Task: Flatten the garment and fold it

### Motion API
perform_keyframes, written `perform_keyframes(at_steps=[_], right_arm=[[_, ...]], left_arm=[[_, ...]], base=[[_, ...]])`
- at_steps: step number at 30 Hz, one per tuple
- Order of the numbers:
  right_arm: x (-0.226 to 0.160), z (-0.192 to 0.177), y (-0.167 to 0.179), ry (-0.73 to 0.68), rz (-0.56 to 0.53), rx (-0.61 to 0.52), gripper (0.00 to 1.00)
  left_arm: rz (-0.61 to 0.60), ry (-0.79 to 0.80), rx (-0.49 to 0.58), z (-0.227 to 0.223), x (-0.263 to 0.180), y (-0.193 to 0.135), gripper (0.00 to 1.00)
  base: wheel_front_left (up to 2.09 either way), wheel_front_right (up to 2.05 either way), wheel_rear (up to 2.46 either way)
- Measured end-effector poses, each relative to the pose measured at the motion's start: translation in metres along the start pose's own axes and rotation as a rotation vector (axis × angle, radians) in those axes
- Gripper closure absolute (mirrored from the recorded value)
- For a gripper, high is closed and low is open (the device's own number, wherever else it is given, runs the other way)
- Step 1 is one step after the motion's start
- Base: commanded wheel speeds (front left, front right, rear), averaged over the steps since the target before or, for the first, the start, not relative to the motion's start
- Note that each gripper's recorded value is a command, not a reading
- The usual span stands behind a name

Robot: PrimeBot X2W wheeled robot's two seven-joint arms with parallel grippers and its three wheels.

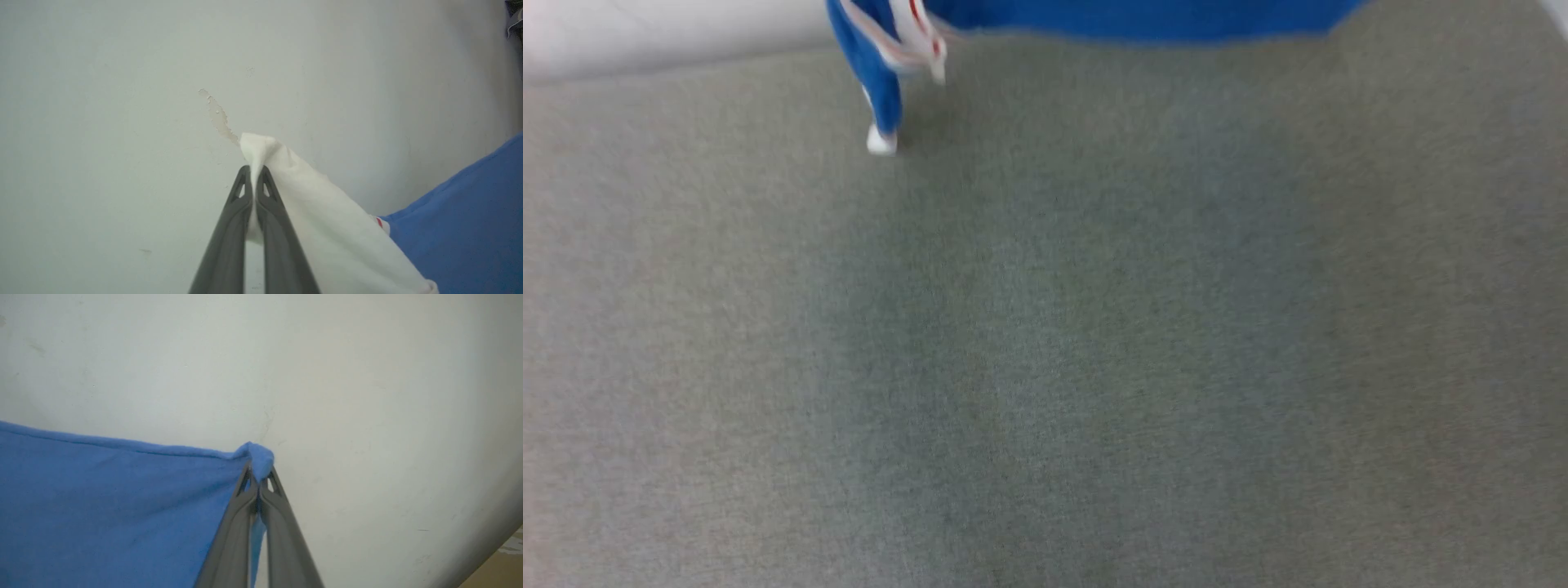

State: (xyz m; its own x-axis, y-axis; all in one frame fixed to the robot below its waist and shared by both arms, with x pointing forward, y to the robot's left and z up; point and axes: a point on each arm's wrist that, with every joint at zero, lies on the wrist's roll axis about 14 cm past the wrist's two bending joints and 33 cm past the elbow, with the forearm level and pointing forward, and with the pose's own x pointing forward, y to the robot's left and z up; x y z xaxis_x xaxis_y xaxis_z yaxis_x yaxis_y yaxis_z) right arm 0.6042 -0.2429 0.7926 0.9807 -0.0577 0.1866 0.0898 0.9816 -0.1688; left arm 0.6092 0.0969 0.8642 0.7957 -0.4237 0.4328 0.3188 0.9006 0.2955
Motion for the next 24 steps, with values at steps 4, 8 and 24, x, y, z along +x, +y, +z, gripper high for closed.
perform_keyframes(at_steps=[4,8,24], right_arm=[[0.025,-0.010,0.008,-0.031,0.001,-0.020,1.00],[0.048,-0.041,0.021,-0.012,0.017,-0.031,1.00],[0.099,-0.194,0.058,0.129,0.081,-0.048,1.00]], left_arm=[[0.002,-0.023,-0.008,-0.021,0.015,0.003,1.00],[0.001,-0.015,-0.026,-0.058,0.024,0.003,1.00],[-0.097,0.118,-0.130,-0.225,0.008,-0.024,1.00]], base=[[0.00,0.00,0.00],[0.00,0.00,0.00],[0.00,0.00,0.00]])
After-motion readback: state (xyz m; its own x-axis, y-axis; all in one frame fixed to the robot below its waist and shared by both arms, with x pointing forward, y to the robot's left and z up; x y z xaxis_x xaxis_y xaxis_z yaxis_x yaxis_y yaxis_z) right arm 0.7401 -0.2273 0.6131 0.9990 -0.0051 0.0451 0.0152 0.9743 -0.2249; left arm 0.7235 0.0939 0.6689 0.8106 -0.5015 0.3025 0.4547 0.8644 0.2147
